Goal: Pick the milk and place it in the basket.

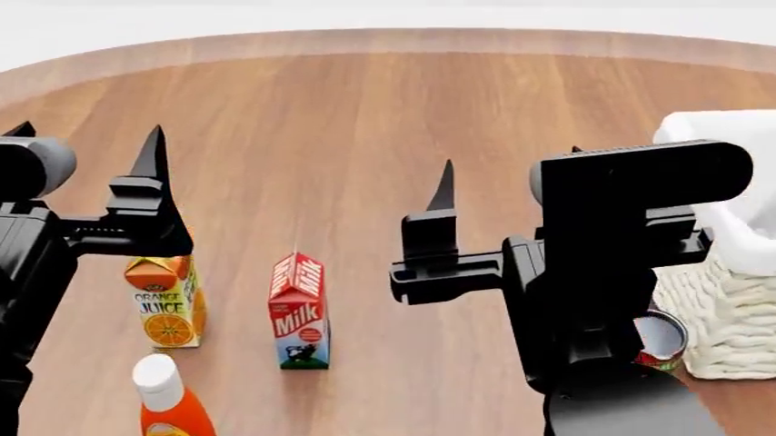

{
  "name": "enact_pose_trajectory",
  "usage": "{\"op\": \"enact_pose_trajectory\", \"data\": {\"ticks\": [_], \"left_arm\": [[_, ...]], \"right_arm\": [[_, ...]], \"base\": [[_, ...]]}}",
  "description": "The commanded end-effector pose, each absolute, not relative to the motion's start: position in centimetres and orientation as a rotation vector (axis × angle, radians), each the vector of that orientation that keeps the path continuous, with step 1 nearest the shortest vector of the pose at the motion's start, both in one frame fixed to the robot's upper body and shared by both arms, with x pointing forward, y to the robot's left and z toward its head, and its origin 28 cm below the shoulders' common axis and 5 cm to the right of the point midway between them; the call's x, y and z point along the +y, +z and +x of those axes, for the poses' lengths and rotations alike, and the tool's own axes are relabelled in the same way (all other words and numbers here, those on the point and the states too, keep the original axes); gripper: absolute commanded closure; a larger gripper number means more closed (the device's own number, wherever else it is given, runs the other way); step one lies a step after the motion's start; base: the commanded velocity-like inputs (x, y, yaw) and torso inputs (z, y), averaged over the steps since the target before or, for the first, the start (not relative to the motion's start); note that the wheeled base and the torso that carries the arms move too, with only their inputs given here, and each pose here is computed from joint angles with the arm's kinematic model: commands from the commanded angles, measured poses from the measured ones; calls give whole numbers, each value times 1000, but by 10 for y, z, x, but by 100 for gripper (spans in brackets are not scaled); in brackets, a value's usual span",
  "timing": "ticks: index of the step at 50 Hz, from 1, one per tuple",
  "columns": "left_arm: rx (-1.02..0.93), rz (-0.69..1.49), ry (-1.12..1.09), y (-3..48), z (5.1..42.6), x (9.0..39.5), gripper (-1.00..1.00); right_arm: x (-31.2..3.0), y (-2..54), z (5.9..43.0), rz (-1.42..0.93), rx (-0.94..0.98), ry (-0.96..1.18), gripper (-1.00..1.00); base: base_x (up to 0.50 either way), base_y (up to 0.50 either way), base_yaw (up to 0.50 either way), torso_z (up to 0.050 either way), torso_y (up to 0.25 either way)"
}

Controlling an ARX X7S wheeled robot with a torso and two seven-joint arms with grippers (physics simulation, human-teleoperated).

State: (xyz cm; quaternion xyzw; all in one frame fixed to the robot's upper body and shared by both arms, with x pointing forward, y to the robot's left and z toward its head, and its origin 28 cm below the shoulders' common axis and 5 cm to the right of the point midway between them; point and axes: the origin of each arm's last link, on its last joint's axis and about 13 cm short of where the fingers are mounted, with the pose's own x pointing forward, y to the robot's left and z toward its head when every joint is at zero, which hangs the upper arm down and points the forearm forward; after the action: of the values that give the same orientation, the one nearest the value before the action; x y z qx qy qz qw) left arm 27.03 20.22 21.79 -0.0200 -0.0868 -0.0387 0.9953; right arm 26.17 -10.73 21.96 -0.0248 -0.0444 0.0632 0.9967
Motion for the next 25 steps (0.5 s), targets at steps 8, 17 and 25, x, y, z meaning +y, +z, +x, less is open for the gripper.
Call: {"op": "enact_pose_trajectory", "data": {"ticks": [8,17,25], "left_arm": [[-173,-36,-85,219,271,203,-100],[-180,-33,-86,220,271,203,-100],[-181,-33,-93,218,270,203,-100]], "right_arm": [[-107,218,265,-45,-82,139,-100],[-107,218,264,-50,-81,142,-100],[-107,214,266,-45,-70,146,-100]], "base": [[500,0,0,0,2],[500,0,0,0,0],[500,0,0,0,1]]}}
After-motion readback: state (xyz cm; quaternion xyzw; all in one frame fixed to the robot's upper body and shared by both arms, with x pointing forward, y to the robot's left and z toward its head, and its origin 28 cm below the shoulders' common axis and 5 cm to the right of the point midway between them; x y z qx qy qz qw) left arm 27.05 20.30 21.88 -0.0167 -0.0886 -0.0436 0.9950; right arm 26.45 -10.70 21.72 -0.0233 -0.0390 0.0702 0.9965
